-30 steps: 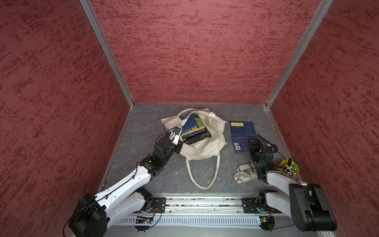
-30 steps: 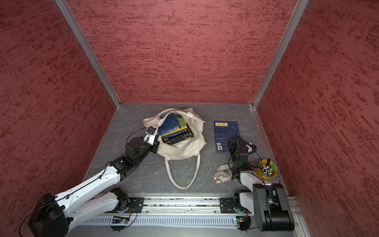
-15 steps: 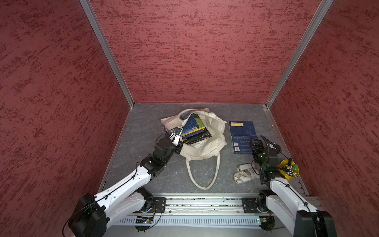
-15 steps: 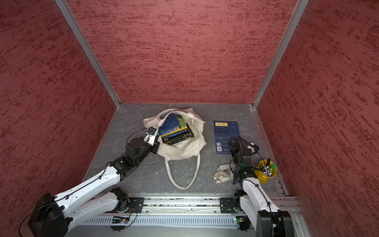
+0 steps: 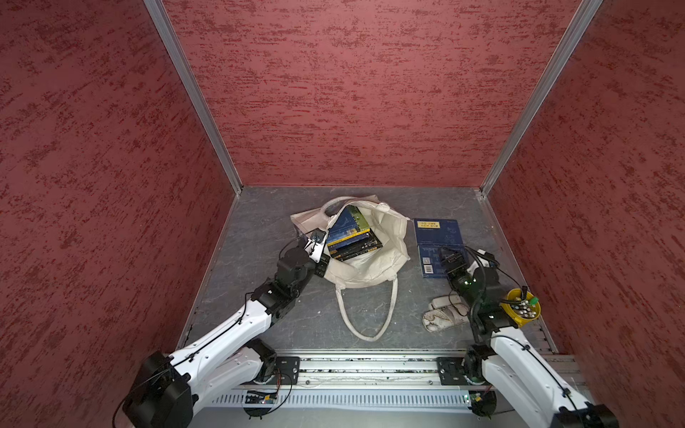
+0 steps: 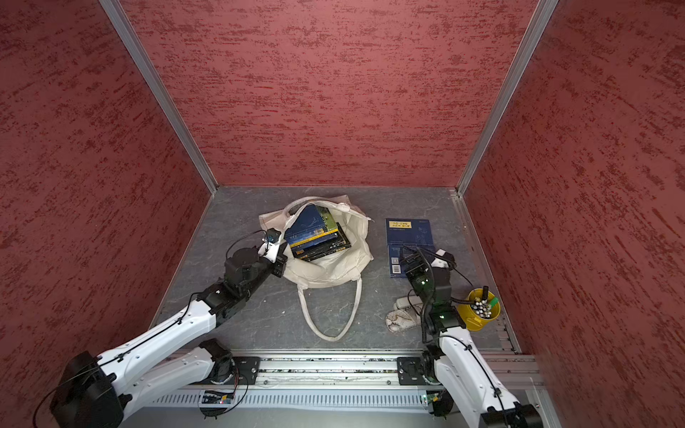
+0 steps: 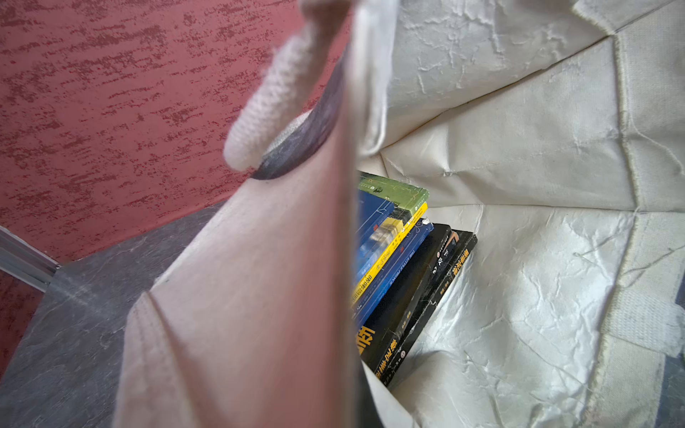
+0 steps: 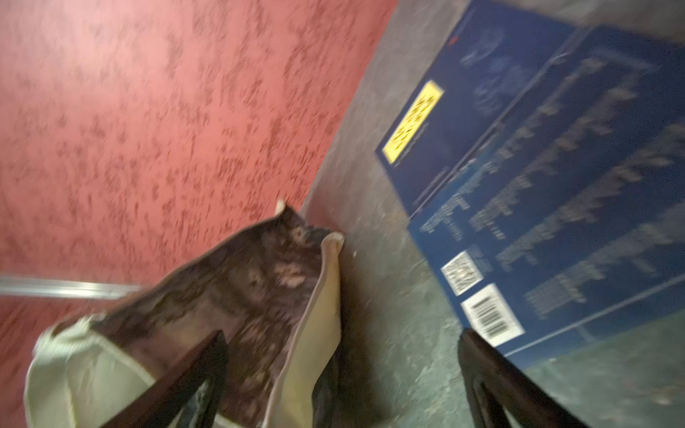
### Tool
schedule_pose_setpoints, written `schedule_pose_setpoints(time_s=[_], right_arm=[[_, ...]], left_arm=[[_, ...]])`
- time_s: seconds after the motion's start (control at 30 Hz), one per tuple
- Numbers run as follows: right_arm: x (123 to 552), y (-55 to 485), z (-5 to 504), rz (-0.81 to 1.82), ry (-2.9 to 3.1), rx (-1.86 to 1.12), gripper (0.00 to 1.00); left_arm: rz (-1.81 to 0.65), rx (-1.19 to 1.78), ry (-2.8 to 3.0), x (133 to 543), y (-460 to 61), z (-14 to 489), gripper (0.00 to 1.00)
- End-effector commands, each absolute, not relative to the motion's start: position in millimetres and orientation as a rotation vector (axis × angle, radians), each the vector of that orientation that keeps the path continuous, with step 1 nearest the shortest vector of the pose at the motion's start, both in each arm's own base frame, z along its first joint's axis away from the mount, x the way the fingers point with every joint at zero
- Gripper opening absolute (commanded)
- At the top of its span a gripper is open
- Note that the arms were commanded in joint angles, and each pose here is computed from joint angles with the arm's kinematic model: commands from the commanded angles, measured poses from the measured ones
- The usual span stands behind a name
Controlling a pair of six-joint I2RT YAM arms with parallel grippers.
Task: Take out the books from the canvas bag
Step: Place the book at the center of the board, then pick up the book from the canvas bag.
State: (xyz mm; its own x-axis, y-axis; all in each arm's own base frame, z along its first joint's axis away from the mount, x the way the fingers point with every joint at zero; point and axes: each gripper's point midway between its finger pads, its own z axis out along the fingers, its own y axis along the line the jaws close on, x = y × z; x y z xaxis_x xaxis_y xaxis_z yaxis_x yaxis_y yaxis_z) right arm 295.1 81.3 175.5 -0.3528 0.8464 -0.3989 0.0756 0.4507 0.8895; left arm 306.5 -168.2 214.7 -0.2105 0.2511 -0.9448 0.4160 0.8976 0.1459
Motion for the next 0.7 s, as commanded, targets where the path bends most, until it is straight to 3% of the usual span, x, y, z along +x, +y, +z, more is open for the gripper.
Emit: schedule_pose_setpoints(time_s=[0.0,0.4,0.67], right_arm=[[295,104,219,1.016,1.669,0.684,0.96],[289,262,249,1.208,1.722,0.357,0.88],[304,340,235,1.248,1.777,0.298,0.78]], left_arm=[[-0.246,0.486,1.672,306,-180,272,0.0],[-0.25,0.492,1.638,300,-181,273,0.0],[-0.243,0.512,1.623,297,-186,266,0.0]])
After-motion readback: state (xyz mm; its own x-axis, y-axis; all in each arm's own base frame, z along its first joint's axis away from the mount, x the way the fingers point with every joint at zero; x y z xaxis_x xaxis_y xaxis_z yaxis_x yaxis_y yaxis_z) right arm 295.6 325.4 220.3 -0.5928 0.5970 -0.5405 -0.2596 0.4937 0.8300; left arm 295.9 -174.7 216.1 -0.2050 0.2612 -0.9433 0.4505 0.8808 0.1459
